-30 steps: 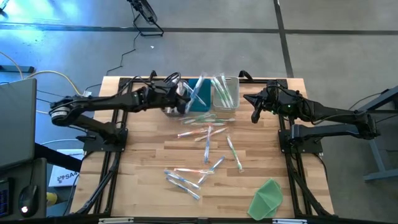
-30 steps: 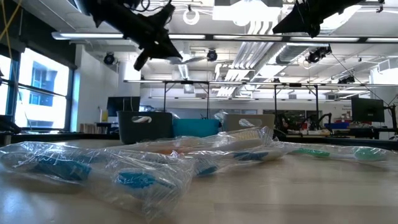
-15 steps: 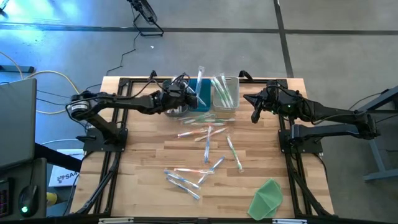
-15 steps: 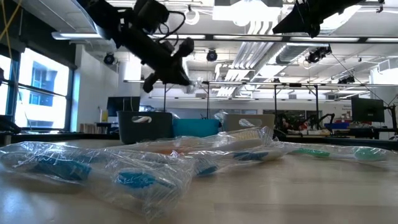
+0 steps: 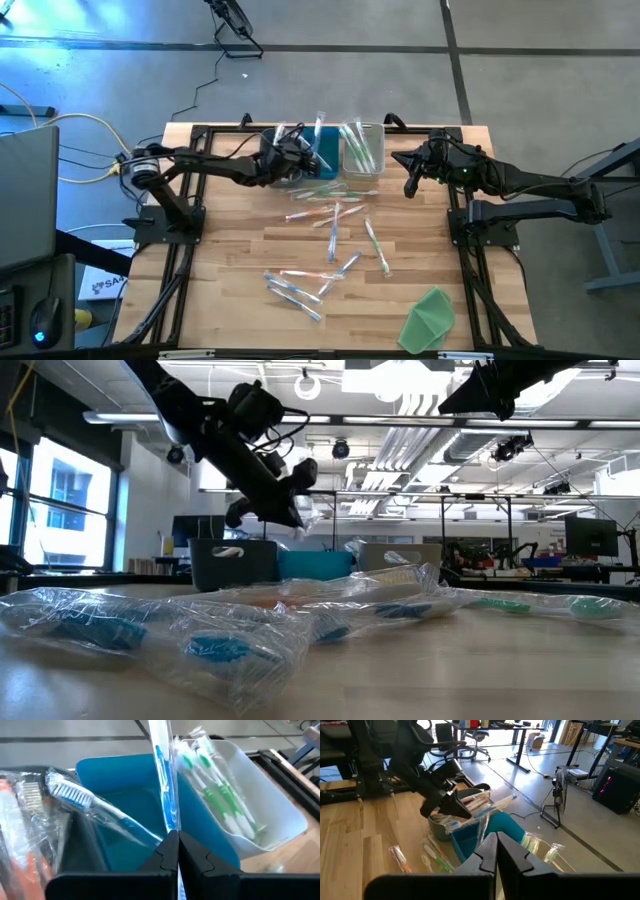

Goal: Pick & Place Toothbrushes
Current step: Put the blue toothbrush into the blue bin

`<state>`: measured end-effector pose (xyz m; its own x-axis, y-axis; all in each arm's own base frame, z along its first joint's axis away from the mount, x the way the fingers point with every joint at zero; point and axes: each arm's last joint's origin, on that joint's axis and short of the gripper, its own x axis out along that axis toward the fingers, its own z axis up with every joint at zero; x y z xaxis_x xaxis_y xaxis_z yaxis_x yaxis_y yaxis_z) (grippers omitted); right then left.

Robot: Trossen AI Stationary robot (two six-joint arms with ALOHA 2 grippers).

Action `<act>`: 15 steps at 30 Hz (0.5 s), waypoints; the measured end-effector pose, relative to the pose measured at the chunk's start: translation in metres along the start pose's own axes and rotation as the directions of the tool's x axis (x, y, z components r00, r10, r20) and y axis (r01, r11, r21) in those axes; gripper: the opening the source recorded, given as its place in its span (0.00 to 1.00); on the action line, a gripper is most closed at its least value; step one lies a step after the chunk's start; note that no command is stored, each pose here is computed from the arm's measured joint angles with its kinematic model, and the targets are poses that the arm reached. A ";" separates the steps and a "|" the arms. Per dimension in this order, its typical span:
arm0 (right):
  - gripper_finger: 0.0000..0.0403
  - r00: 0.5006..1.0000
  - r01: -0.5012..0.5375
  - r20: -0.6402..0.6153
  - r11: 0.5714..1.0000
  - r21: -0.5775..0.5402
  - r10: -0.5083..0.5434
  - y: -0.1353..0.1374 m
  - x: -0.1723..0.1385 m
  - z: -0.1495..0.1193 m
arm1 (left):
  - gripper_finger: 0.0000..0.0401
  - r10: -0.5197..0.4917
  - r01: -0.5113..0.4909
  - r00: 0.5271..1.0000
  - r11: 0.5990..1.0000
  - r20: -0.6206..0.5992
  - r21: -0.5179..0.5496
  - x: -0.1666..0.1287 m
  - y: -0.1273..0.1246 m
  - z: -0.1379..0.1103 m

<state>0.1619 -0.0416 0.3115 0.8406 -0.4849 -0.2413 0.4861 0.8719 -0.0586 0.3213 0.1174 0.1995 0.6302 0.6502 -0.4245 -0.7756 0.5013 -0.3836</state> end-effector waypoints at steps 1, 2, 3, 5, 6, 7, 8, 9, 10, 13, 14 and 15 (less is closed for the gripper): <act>0.00 1.000 0.000 0.000 1.000 0.000 0.000 0.000 0.000 0.000 | 0.00 -0.005 0.005 1.000 1.000 0.008 0.002 0.002 0.000 -0.001; 0.00 1.000 0.000 0.000 1.000 0.000 0.000 0.000 0.000 0.000 | 0.00 -0.011 0.011 1.000 1.000 0.015 0.000 0.003 -0.001 -0.001; 0.00 1.000 0.000 0.000 1.000 0.000 0.000 0.000 0.000 0.000 | 0.00 -0.013 0.013 1.000 1.000 0.017 -0.002 0.005 -0.001 -0.002; 0.00 1.000 0.000 0.000 1.000 0.000 0.000 0.000 0.000 0.000 | 0.00 -0.008 0.008 1.000 1.000 0.012 0.001 0.007 0.000 -0.005; 0.00 1.000 0.000 0.000 1.000 0.000 0.000 0.000 0.000 0.000 | 0.00 -0.004 0.004 1.000 1.000 0.007 0.004 0.009 0.000 -0.007; 0.00 1.000 0.000 0.000 1.000 0.000 0.000 0.000 0.000 0.000 | 0.00 0.000 0.000 1.000 1.000 0.002 0.006 0.010 0.001 -0.008; 0.00 1.000 0.000 0.000 1.000 0.000 0.000 0.000 0.000 0.000 | 0.00 0.003 -0.003 1.000 1.000 -0.002 0.009 0.011 0.001 -0.010; 0.00 1.000 0.000 0.000 1.000 0.000 0.000 0.000 0.000 0.000 | 0.00 0.006 -0.006 1.000 1.000 -0.006 0.012 0.012 0.001 -0.011; 0.00 1.000 0.000 0.000 1.000 0.000 0.000 0.000 0.000 0.000 | 0.00 0.007 -0.007 1.000 1.000 -0.008 0.014 0.013 0.002 -0.012; 0.00 1.000 0.000 -0.001 1.000 0.000 0.000 0.000 0.000 0.000 | 0.00 0.010 -0.009 1.000 0.999 -0.011 0.040 0.013 0.002 -0.013; 0.00 1.000 0.000 -0.001 1.000 0.000 0.000 0.000 0.000 0.000 | 0.00 0.010 -0.009 1.000 0.999 -0.011 0.050 0.013 0.002 -0.013; 0.00 1.000 0.000 -0.001 1.000 0.000 0.000 0.000 0.000 0.000 | 0.00 0.009 -0.009 1.000 0.998 -0.010 0.057 0.013 0.002 -0.013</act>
<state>0.1619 -0.0416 0.3114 0.8405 -0.4849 -0.2419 0.4862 0.8719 -0.0585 0.3288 0.1199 0.1827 0.6232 0.6489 -0.4365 -0.7819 0.5271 -0.3328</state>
